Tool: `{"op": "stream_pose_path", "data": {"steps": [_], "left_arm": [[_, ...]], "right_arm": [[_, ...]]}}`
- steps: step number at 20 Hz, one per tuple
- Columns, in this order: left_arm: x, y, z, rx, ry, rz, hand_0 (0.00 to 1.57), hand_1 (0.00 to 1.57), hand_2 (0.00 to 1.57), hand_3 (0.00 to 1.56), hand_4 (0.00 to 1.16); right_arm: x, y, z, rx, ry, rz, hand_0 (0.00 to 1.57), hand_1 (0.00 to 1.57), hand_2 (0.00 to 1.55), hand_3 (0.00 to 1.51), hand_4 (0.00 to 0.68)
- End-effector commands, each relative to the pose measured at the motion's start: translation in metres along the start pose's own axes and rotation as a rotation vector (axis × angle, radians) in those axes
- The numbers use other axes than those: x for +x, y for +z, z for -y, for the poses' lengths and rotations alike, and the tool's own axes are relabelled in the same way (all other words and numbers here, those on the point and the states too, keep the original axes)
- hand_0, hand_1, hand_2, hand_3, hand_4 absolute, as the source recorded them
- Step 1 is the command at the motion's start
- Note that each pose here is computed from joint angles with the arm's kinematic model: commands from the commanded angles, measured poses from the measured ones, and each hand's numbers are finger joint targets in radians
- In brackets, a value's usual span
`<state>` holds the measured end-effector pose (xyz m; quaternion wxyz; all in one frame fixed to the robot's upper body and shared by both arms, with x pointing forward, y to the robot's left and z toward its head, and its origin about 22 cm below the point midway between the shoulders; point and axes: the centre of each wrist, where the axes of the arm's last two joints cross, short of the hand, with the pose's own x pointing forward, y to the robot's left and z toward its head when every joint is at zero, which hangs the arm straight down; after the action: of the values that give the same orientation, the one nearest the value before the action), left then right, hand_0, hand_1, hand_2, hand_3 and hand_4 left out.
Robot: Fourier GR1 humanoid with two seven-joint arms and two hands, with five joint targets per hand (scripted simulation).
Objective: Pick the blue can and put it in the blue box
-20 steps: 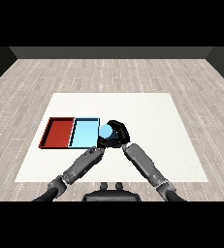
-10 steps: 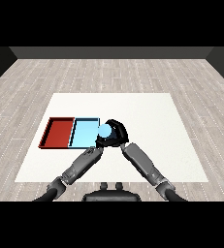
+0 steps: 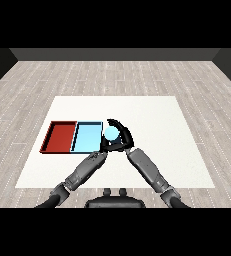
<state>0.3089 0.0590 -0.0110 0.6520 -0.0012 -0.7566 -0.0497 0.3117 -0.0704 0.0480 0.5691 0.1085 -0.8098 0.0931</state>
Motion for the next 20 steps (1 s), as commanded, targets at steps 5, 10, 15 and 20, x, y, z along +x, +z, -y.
{"op": "stream_pose_path", "data": {"steps": [5,10,15,20], "left_arm": [[0.007,0.0021,-0.003,0.009,0.002,0.017,1.57,1.57,1.57,1.49,1.15],[-0.008,0.0065,-0.001,0.036,0.004,-0.003,1.57,1.57,1.57,1.49,1.15],[-0.009,-0.0034,-0.017,0.1,0.024,-0.011,1.57,1.57,1.57,1.48,1.15],[-0.008,-0.0153,-0.048,0.157,-0.024,0.023,1.57,1.57,1.57,1.47,1.14]], "right_arm": [[-0.007,0.002,-0.003,-0.026,0.012,-0.003,0.0,0.0,0.0,0.0,0.0],[0.014,0.003,0.03,-0.123,-0.08,0.024,0.0,0.0,0.0,0.0,0.0],[0.029,0.013,0.065,-0.137,-0.181,0.063,0.0,0.0,0.0,0.0,0.0],[0.06,0.036,0.109,-0.217,-0.206,0.205,0.0,0.0,0.0,0.0,0.0]]}}
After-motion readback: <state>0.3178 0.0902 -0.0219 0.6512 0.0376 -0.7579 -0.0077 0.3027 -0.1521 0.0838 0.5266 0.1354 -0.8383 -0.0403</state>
